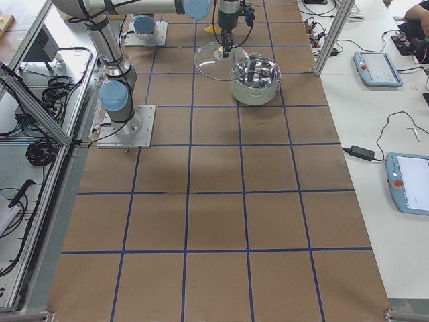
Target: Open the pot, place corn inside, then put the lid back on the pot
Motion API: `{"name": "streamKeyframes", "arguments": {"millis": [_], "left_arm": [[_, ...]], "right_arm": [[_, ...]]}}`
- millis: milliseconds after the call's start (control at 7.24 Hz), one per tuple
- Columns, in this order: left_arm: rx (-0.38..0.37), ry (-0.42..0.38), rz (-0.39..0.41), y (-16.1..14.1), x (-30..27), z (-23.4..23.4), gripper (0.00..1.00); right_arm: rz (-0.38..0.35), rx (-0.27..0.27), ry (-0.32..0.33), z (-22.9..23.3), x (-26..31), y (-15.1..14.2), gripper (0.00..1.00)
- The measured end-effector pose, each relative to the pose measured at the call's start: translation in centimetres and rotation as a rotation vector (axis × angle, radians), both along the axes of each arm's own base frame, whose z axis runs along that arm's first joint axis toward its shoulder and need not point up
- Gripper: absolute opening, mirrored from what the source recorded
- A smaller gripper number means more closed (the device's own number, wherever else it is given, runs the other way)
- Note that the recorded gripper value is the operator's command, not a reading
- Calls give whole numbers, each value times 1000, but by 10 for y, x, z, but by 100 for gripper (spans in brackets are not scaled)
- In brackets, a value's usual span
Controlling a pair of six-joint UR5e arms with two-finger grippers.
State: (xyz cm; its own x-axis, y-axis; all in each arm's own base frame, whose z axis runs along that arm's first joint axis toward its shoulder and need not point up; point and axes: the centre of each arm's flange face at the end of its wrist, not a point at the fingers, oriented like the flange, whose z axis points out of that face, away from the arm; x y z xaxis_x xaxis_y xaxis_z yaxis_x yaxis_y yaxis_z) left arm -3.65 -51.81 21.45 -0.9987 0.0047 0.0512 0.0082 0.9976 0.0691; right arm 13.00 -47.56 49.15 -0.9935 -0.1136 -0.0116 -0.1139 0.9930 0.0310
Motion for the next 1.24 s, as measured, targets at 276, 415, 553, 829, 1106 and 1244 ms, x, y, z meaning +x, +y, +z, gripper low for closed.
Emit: {"name": "streamKeyframes", "arguments": {"millis": [276, 415, 553, 829, 1106, 1244], "left_arm": [[-48, -14, 25, -18, -85, 41, 28], [-78, -8, 28, -26, -132, 68, 28], [-111, 18, 27, -36, -177, 95, 28], [-177, 69, -19, -68, -260, 127, 28], [-199, 82, -70, -95, -331, 140, 28], [-193, 80, -90, -106, -358, 142, 29]], "right_arm": [[-3, 5, 2, -3, -1, 1, 24], [-4, 7, 6, -3, -2, 2, 24], [-5, 10, 8, -3, -2, 3, 24], [-9, 15, 11, -3, -4, 6, 24], [-11, 18, 12, -6, -4, 11, 24], [-12, 18, 12, -7, -5, 14, 24]]}}
